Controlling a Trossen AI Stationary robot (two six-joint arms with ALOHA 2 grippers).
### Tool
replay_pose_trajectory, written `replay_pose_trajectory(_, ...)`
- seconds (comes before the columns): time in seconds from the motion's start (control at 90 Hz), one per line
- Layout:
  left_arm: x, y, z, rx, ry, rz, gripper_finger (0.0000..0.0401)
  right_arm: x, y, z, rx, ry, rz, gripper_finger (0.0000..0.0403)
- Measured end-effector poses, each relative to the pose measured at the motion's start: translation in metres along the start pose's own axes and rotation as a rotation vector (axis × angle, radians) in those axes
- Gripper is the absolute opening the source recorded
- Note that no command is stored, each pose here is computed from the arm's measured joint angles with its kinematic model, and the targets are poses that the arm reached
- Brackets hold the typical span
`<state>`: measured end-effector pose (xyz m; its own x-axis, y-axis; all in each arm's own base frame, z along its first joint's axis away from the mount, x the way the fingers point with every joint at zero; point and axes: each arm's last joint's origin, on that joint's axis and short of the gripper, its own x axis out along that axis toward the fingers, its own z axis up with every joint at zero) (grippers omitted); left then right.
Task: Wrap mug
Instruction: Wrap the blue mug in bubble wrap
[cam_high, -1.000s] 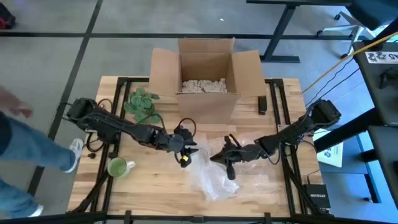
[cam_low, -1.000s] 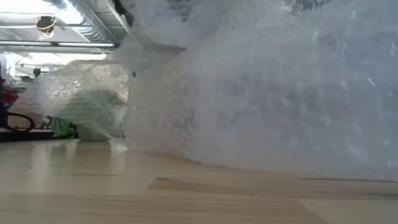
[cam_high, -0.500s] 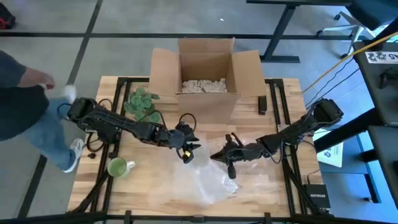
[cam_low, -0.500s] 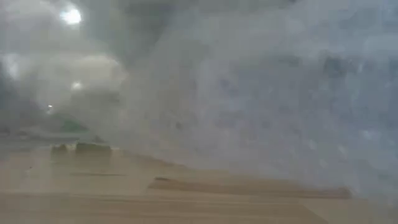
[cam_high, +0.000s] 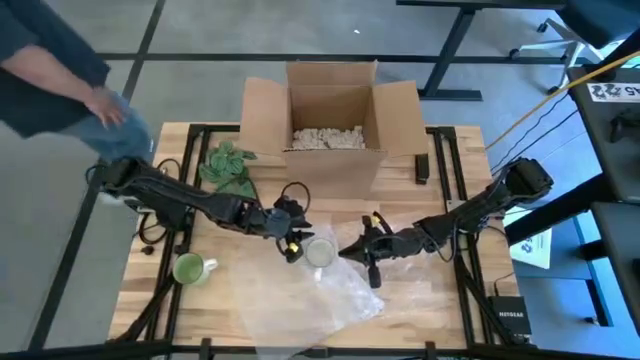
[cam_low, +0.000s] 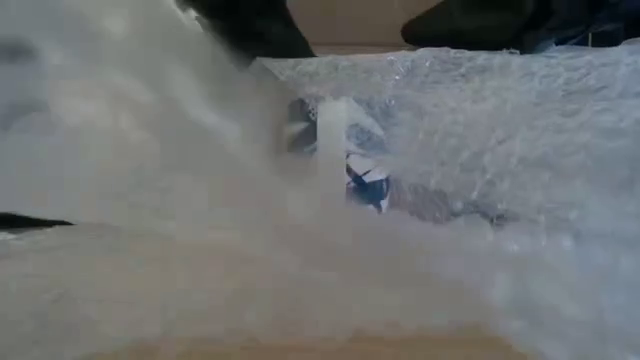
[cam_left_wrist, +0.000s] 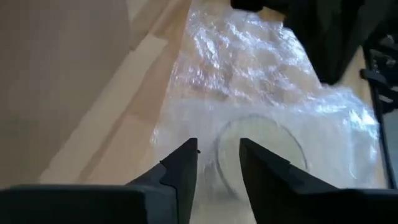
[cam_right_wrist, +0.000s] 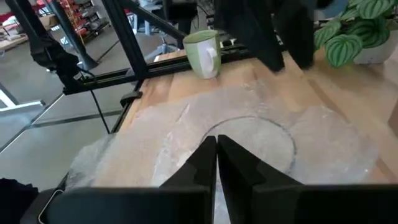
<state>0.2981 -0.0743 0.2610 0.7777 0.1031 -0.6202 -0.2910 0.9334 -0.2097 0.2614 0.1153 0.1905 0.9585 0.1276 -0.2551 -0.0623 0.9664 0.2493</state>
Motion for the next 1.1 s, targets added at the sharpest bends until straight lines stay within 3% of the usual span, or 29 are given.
replay_pose_trajectory(0.156, -0.024, -0.019, -0.023, -0.054, 0.128, -0.049, 0.0086, 0.0, -0.002, -0.005, 0.008, 0.049, -0.018, 0.0)
replay_pose_trajectory(0.322, -0.036, -0.057, -0.056, -0.077, 0.202, -0.134, 0.0075, 0.0, -0.003, -0.008, 0.023, 0.079, -0.03, 0.0)
replay_pose_trajectory(0.522, -0.045, -0.096, -0.094, -0.08, 0.166, -0.166, 0.0055, 0.0, -0.003, -0.008, 0.027, 0.077, -0.03, 0.0)
replay_pose_trajectory(0.744, -0.033, -0.112, -0.118, -0.086, 0.18, -0.169, 0.005, 0.0, -0.003, -0.008, 0.06, 0.078, -0.03, 0.0)
replay_pose_trajectory(0.989, -0.01, -0.13, -0.132, 0.089, 0.272, -0.229, 0.0053, 0.0, -0.003, -0.009, 0.081, 0.086, -0.026, 0.0)
replay_pose_trajectory(1.1, -0.001, -0.132, -0.139, 0.101, 0.335, -0.243, 0.0064, 0.0, -0.003, -0.009, 0.081, 0.086, -0.027, 0.0)
